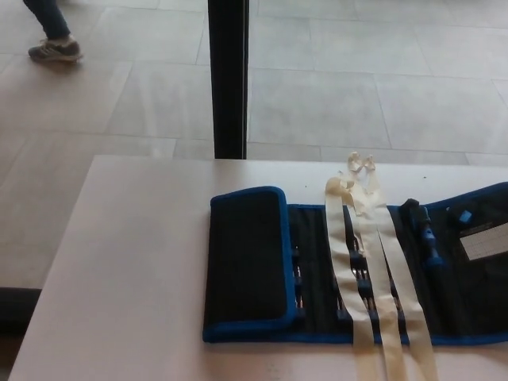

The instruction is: The robot uses its right hand to lift an edge of the toolkit kept in middle of the desk and make one fold in it

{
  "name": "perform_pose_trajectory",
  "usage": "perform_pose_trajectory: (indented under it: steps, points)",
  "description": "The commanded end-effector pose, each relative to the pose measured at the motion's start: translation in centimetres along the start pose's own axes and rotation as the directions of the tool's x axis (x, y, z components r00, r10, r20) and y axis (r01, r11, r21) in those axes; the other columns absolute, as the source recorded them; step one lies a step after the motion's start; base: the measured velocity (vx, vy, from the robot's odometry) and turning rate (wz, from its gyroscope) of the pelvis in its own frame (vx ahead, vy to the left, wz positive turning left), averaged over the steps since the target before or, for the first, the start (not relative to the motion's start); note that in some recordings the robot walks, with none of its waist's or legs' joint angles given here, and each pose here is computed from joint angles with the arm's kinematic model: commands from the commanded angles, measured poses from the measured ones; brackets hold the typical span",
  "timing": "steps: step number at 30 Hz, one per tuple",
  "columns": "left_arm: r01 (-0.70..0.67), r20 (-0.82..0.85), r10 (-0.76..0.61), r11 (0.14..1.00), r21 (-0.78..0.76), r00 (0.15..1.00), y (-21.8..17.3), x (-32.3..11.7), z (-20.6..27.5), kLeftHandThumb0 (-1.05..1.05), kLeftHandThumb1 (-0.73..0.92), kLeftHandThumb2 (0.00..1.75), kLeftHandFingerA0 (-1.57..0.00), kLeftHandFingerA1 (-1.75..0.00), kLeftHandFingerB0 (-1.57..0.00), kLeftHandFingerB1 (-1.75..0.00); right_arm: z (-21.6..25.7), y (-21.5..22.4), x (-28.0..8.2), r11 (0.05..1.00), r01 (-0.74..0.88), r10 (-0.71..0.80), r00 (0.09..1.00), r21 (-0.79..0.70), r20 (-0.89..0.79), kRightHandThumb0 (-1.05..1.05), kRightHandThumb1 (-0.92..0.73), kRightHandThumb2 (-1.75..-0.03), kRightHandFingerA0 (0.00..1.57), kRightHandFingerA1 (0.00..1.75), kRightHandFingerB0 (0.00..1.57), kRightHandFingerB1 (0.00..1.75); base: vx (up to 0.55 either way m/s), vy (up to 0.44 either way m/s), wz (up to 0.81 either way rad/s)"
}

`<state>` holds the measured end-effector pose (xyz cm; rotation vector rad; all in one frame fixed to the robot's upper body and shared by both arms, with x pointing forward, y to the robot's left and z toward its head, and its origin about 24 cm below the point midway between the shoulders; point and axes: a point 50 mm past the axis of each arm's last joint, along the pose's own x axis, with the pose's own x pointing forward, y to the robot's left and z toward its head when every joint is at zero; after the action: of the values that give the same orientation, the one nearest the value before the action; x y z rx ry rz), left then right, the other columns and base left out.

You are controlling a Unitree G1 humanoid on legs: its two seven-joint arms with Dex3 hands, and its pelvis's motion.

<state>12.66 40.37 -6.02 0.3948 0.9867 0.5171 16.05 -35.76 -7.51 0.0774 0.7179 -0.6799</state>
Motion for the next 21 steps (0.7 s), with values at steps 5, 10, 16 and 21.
perform_pose_trajectory:
  steps: [5,10,16,21]
  points:
    - [-0.195,-0.065,0.184,0.931,-0.31,0.981,6.6,-0.4,1.1,-0.75,0.89,0.66,-0.52,-0.66,-0.41,-0.51,4.1,-6.2,0.3,0.598,0.164,-0.235,0.972,0.785,-0.024,-0.62,-0.79,-0.65,0.48,0.96,0.29,0.8,0.0,0.0,0.0]
    - [-0.202,-0.071,0.189,0.936,-0.29,0.979,6.5,-0.4,0.9,-0.76,0.9,0.66,-0.57,-0.74,-0.49,-0.62,5.0,-7.8,0.1,0.575,0.302,-0.361,0.928,0.761,-0.095,-0.67,-0.78,-0.64,0.93,1.49,0.55,1.08,0.0,0.0,0.0]
    - [-0.191,-0.065,0.179,0.933,-0.306,0.982,6.9,-0.4,0.9,-0.76,0.9,0.66,-0.5,-0.71,-0.42,-0.56,8.0,-8.9,0.0,0.465,0.317,-0.378,0.915,0.827,-0.138,-0.69,-0.79,-0.82,1.01,1.74,0.55,1.17,0.0,0.0,0.0]
    - [-0.183,-0.058,0.173,0.933,-0.309,0.983,6.9,-0.4,0.9,-0.76,0.89,0.66,-0.48,-0.68,-0.41,-0.54,10.7,-9.7,-0.4,0.408,0.378,-0.418,0.886,0.831,-0.198,-0.63,-0.9,-0.66,0.66,1.71,0.43,1.18,0.0,0.0,0.0]
